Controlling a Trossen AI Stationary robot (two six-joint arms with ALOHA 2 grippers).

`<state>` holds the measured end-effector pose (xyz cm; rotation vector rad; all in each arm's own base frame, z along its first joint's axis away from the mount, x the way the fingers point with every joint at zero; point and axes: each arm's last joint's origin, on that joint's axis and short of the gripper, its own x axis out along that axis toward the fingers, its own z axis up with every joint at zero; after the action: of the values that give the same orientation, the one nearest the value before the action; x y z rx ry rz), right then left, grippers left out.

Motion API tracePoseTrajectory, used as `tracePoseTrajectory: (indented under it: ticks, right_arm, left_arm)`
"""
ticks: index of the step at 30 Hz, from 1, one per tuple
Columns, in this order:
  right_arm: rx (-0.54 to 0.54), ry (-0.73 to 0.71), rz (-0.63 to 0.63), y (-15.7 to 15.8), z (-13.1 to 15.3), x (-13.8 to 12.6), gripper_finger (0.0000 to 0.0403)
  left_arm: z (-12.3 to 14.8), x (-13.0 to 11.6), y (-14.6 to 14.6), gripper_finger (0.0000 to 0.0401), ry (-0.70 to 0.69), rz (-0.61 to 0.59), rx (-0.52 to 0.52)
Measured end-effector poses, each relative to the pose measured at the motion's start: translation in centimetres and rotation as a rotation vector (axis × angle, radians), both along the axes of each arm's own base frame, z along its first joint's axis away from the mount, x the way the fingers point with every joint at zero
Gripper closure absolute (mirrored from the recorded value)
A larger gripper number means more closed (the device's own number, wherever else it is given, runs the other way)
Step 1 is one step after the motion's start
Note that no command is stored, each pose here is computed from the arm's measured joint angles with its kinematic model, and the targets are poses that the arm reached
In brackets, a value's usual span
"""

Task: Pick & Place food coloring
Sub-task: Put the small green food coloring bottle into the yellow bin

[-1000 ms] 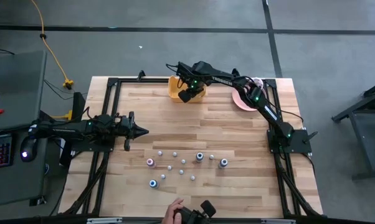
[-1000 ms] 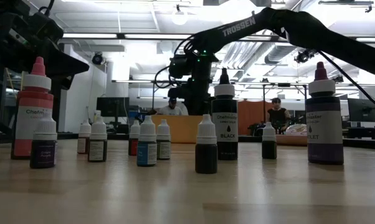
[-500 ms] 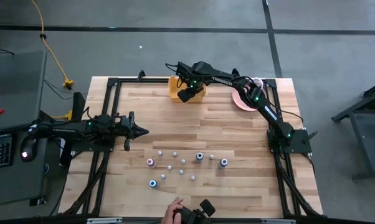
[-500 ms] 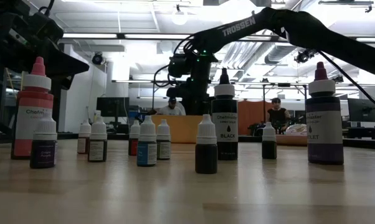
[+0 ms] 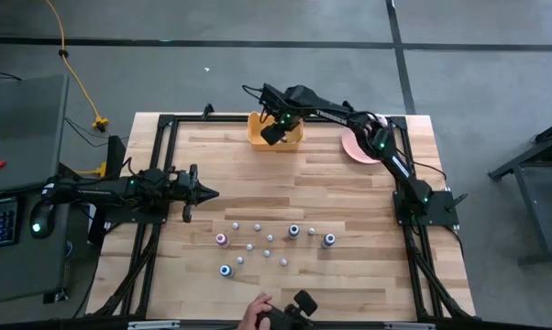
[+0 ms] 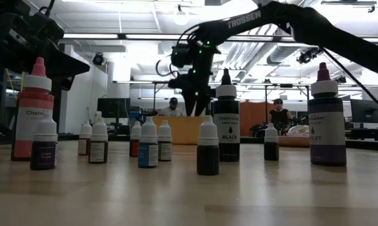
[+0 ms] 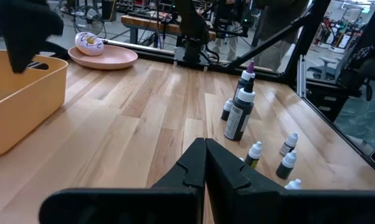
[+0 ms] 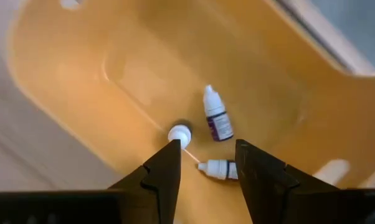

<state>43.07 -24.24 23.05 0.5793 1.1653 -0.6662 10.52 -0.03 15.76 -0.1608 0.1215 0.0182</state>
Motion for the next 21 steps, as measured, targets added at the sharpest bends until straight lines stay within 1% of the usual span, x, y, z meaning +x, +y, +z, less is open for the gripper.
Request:
tracePoseTrajectory:
  ticks: [4, 7, 13, 18, 21]
  right_arm:
    - [-0.035, -0.024, 0.056, 0.5, 2.1, -0.5, 0.0260]
    - [-0.064, -0.044, 0.117, 1.6, 4.0, -0.7, 0.0260]
    - [-0.091, -0.051, 0.242, 4.7, 6.9, -1.0, 0.0260]
    - [-0.088, -0.061, 0.365, 8.0, 9.2, -1.4, 0.0260]
    - [-0.070, -0.063, 0.443, 10.3, 10.0, -1.4, 0.0260]
  left_arm:
    - [0.0, 0.0, 0.0, 0.0400, 0.000, 0.000, 0.000]
    - [0.0, 0.0, 0.0, 0.0400, 0.000, 0.000, 0.000]
    - [0.0, 0.0, 0.0, 0.0400, 0.000, 0.000, 0.000]
    - [0.0, 0.0, 0.0, 0.0400, 0.000, 0.000, 0.000]
    - [0.0, 0.0, 0.0, 0.0400, 0.000, 0.000, 0.000]
